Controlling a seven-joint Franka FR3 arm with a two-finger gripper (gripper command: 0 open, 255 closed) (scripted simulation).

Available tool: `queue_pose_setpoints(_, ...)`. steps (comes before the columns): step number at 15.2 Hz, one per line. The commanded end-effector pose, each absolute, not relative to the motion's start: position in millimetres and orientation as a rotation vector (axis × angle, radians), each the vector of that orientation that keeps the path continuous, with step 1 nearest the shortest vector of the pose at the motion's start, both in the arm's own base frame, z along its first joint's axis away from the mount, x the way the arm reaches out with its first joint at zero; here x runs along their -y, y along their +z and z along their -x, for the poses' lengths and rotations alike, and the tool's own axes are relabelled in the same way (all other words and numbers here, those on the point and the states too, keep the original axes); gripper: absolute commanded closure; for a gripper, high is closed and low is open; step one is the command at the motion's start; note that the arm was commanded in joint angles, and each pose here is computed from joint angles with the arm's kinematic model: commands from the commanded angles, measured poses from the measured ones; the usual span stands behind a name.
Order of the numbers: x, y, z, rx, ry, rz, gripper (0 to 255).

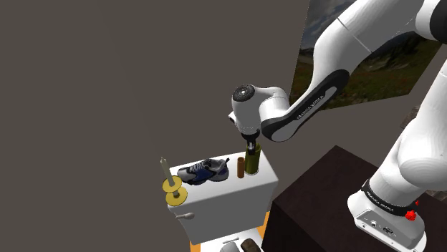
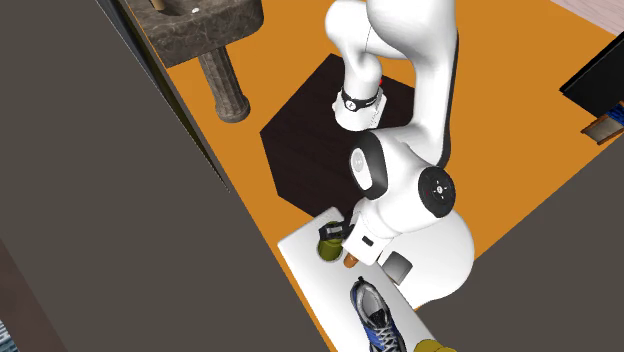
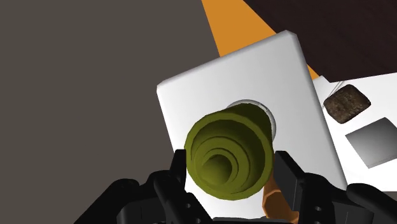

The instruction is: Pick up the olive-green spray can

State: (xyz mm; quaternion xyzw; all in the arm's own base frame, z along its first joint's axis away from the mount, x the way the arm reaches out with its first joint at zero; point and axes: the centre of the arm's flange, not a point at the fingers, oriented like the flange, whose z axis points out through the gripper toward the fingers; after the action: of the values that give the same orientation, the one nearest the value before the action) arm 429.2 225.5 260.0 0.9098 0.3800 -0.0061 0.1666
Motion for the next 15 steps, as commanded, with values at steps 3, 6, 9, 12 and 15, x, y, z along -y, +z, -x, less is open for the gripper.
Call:
queue_pose_setpoints(3, -225, 259, -429, -1.081, -0.02, -2.59, 255)
queue_pose_setpoints(6, -225, 271, -429, -1.081, -0.02, -2.59, 255)
queue_pose_setpoints(9, -225, 286, -429, -1.081, -0.02, -2.59, 255)
queue_pose_setpoints(12, -225, 302, -429, -1.081, -0.02, -2.59, 255)
queue_pose_setpoints(15, -225, 318, -429, -1.081, -0.02, -2.59, 255)
